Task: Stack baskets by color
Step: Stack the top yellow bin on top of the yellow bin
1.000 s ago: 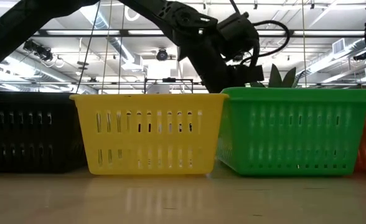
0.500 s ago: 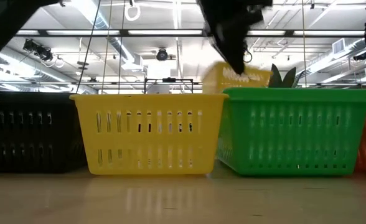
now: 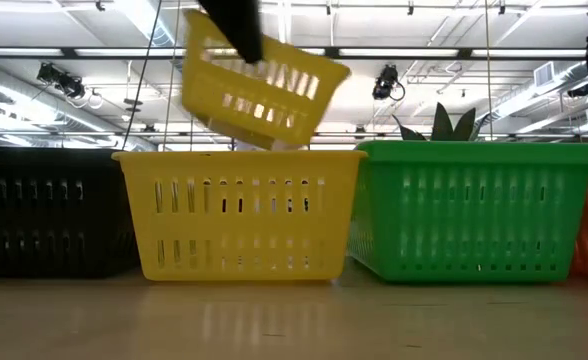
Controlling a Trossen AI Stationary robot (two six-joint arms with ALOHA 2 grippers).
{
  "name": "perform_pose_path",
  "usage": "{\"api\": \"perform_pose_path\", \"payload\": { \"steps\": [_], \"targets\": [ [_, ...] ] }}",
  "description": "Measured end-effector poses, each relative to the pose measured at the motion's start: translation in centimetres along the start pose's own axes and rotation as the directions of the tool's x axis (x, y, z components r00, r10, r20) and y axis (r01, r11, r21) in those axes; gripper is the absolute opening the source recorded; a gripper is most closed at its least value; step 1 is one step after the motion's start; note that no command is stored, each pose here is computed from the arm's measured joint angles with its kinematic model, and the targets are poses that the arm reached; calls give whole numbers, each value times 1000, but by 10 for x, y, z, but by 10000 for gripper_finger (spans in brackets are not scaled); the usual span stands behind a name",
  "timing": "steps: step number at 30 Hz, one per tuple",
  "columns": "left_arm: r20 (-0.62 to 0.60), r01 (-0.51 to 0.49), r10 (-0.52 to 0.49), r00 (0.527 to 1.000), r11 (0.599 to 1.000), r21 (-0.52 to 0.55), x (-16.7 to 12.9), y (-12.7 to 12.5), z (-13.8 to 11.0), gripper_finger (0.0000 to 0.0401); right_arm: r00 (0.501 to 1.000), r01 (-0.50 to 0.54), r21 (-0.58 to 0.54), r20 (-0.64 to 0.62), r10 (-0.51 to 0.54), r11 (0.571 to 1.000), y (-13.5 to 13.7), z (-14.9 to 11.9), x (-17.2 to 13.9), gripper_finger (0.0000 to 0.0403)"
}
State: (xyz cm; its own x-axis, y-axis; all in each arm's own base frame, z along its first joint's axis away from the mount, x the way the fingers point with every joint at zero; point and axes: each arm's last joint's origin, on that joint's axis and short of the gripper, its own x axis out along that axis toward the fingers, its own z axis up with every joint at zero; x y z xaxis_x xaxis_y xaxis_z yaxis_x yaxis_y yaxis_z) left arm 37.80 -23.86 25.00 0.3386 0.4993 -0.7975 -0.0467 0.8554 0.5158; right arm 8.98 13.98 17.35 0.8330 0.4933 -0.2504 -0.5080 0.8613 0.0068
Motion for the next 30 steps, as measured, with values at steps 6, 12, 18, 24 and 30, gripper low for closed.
{"api": "perform_pose_path", "payload": {
  "steps": [6, 12, 18, 24, 30],
  "targets": [
    [92, 21, -16, 996, 998, -56, 0, -33, -10, 14, 1000, 21, 4, 5, -21, 1000, -3, 1, 2, 14],
    [99, 57, -53, 994, 997, -44, 17, -48, -15, 14, 999, 43, 10, 5, -43, 999, -7, 1, 3, 14],
    [109, 89, -83, 991, 995, -51, 11, -48, -14, 14, 999, 50, 17, 5, -50, 999, -8, 2, 4, 14],
    [146, 124, -109, 983, 987, -98, -4, -41, -14, 14, 999, 49, 18, 6, -49, 999, -8, 2, 4, 14],
    [169, 159, -139, 976, 981, -109, -9, -44, -13, 19, 999, 49, 18, 7, -49, 999, -8, 2, 4, 14]
  ]
}}
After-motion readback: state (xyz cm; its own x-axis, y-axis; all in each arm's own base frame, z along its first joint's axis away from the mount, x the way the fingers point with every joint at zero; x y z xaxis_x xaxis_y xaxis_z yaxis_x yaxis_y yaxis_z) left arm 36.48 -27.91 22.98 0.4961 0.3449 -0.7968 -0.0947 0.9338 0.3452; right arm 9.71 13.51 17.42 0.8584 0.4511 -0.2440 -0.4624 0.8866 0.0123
